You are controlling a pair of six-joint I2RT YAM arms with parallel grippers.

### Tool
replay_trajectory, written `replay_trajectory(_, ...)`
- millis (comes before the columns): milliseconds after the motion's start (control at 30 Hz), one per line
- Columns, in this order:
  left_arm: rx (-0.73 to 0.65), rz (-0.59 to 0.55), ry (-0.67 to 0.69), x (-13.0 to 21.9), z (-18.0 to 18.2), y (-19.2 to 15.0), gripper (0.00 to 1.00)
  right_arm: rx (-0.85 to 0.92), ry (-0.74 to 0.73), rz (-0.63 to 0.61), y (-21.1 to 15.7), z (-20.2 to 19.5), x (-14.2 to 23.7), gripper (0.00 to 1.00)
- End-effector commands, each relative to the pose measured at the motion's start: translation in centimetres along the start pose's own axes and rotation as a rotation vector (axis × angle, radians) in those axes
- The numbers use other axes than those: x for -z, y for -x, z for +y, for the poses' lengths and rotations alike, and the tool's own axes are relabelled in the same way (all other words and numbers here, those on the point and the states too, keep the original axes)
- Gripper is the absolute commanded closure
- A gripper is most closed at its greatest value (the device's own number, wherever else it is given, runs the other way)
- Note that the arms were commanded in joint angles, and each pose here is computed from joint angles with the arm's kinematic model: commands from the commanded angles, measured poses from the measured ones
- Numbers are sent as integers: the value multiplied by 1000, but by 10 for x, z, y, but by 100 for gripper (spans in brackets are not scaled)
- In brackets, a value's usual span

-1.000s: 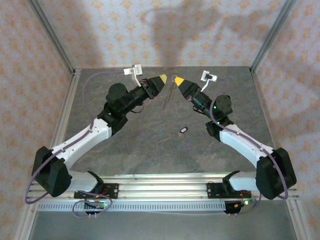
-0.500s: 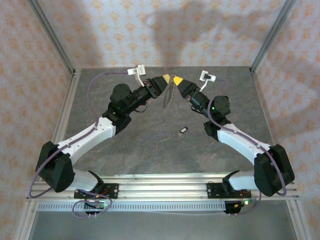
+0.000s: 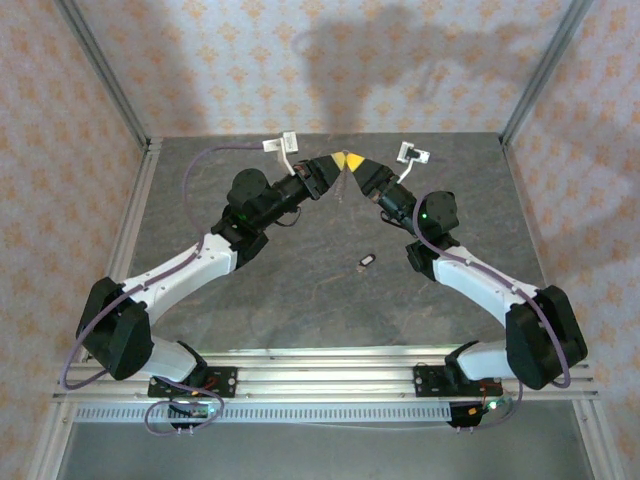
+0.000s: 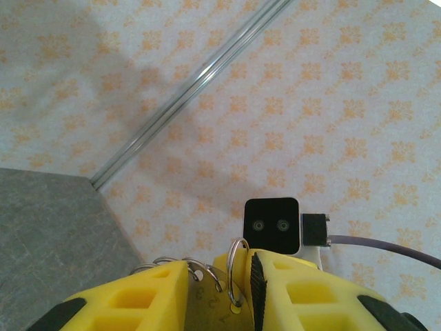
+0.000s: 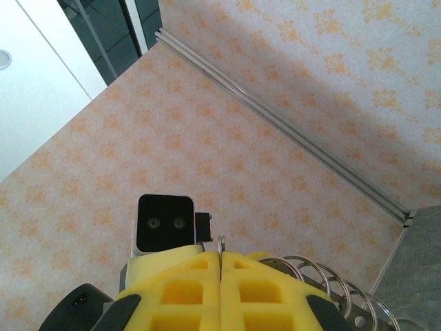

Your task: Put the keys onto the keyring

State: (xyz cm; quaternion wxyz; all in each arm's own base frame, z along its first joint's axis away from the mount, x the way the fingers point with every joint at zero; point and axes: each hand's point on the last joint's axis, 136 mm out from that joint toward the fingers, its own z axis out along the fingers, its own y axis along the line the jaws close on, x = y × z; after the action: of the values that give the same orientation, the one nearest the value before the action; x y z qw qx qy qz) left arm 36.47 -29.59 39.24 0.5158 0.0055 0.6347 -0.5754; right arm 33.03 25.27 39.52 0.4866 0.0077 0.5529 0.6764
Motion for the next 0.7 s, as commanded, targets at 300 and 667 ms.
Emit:
replay_trajectory(300, -25, -43, -74, -5, -24, 13, 82, 22, 73, -16, 5, 19, -2, 100)
replay_trajectory(667, -107, -7, -49, -3, -25, 10, 100, 56, -55, -7, 12, 8, 6, 61)
